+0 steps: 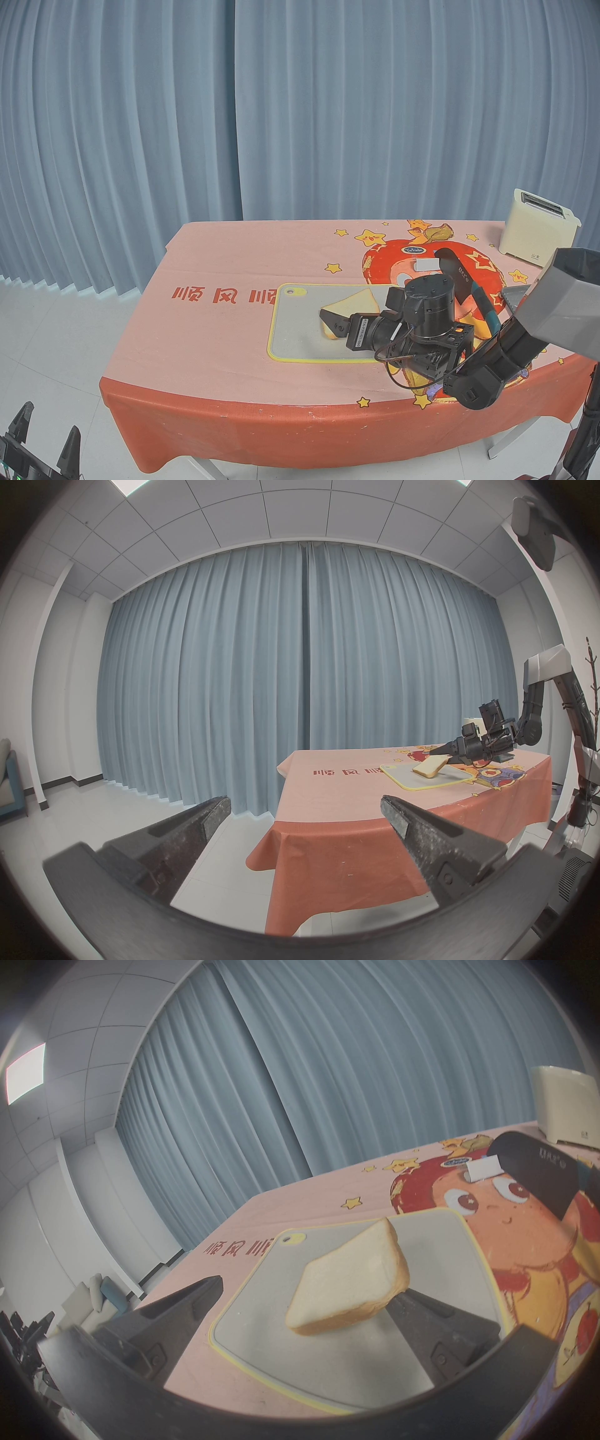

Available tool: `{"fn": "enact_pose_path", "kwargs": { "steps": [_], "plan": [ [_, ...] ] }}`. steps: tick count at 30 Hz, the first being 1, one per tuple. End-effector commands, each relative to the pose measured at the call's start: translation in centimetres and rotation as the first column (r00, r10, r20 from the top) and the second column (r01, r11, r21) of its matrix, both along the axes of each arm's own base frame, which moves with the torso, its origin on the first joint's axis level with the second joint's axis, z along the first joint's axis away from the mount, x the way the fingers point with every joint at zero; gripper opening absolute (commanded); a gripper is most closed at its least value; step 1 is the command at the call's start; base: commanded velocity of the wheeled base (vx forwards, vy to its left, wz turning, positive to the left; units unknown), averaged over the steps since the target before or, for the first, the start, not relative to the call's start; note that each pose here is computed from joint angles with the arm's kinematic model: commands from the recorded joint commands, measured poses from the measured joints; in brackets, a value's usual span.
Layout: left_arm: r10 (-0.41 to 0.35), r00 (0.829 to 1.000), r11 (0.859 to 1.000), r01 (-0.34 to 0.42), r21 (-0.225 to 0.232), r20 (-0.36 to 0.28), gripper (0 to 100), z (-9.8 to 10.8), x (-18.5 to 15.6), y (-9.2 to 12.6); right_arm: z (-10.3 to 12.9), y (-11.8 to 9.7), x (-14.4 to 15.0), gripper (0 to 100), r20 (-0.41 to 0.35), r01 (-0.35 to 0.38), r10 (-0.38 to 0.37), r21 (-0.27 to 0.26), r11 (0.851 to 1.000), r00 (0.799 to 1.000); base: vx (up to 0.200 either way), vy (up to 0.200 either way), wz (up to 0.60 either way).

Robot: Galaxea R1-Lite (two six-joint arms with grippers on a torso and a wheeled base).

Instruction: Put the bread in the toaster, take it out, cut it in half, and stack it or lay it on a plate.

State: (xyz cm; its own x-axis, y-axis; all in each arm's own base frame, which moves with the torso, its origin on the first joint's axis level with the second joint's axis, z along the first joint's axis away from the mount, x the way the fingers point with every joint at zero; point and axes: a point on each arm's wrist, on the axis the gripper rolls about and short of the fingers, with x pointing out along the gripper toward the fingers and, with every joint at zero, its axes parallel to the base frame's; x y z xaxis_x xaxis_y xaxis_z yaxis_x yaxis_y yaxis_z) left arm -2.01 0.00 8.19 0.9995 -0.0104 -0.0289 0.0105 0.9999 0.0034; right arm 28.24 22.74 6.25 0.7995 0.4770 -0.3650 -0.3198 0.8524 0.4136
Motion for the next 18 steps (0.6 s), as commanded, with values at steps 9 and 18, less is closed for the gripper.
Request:
{"fn": "enact_pose_path", "kwargs": {
  "steps": [9, 18],
  "plan": [
    [0.000, 1.000, 1.000, 0.000, 0.000, -0.017, 100, -0.5, 0.1, 0.0, -0.4, -0.1, -0.7, 100, -0.072, 0.001, -0.003, -0.024, 1.000, 0.997, 0.000, 0.000, 0.00],
    [0.000, 1.000, 1.000, 0.000, 0.000, -0.017, 100, -0.5, 0.1, 0.0, 0.9, -0.8, -0.9, 100, -0.116, 0.041, -0.040, 0.007, 0.999, 0.992, 0.000, 0.000, 0.00]
  ]
}}
